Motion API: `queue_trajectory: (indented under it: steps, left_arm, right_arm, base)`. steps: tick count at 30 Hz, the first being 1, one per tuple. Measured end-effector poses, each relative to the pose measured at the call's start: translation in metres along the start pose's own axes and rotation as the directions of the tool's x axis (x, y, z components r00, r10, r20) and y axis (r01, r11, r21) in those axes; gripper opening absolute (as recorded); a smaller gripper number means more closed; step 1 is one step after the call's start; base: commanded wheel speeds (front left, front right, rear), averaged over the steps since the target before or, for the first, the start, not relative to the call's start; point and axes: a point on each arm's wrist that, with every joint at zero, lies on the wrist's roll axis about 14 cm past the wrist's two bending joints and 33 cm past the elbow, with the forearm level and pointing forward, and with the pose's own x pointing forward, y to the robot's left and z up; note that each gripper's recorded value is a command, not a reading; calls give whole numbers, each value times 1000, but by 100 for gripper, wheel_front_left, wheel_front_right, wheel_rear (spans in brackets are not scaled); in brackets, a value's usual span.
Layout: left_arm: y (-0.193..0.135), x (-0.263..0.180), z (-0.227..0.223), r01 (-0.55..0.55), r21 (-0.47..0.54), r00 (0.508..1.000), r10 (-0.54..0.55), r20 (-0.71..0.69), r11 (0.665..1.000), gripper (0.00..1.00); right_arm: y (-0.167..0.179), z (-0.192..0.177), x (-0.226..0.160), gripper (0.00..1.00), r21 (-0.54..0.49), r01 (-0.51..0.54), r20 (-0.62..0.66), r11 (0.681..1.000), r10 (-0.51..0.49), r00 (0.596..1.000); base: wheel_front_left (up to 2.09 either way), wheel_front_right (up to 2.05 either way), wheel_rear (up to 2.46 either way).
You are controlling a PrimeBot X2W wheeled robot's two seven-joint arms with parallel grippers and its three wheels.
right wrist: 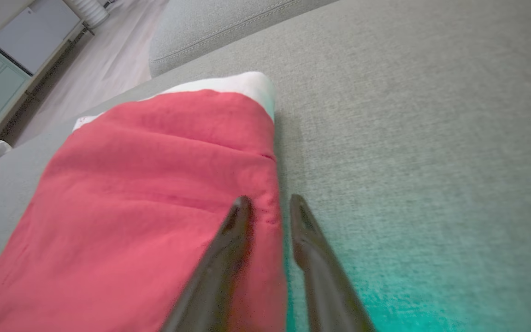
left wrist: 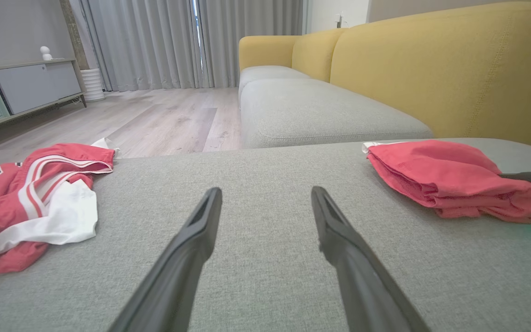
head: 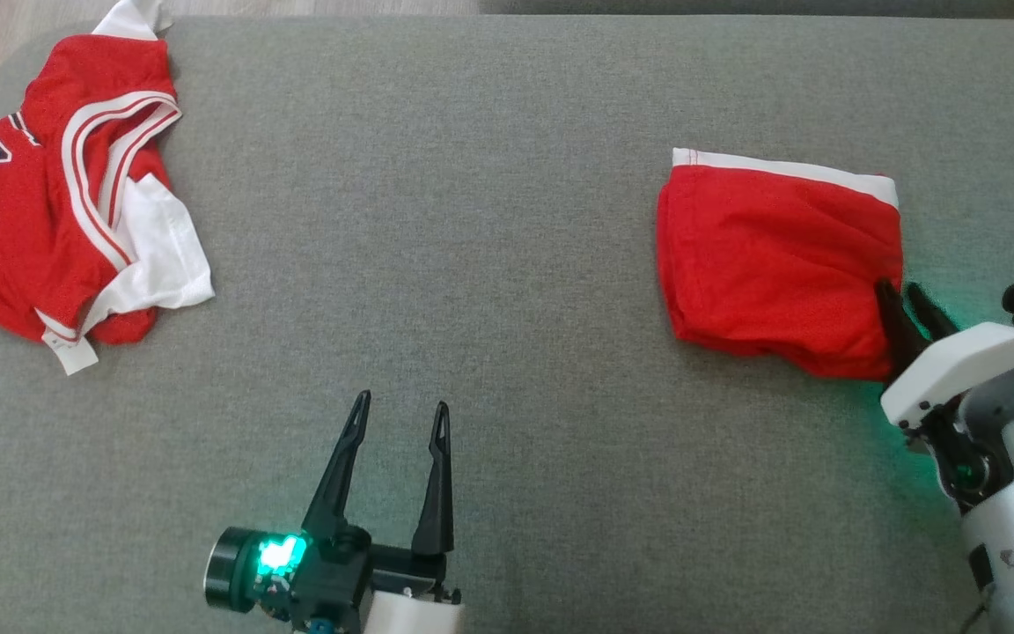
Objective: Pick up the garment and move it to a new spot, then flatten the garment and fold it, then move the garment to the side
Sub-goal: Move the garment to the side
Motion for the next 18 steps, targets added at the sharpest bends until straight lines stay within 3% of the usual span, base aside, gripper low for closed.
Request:
queue_trajectory:
  steps: [1,6,9,18]
  left_arm:
    - [0,1,1,0,1,1000,0,2,1000,100]
    - [-2,3,2,8,1,1000,-8,9,1000,100]
    - [-6,5,2,24,-1,1000,-24,8,1000,100]
    - [-29,28,-4,106,-20,994,-106,1,994,100]
  right_arm:
    - [2,-1,1,0,12,-4,-5,1000,5,1000]
    - [8,1,1,0,68,-28,-1,997,28,1000]
    - [-2,11,-3,0,45,-15,28,999,14,1000]
    - [-91,70,-24,0,-104,169,124,980,-156,980]
  base:
    - [0,0,0]
    - [0,0,0]
    - [0,0,0]
    - [0,0,0]
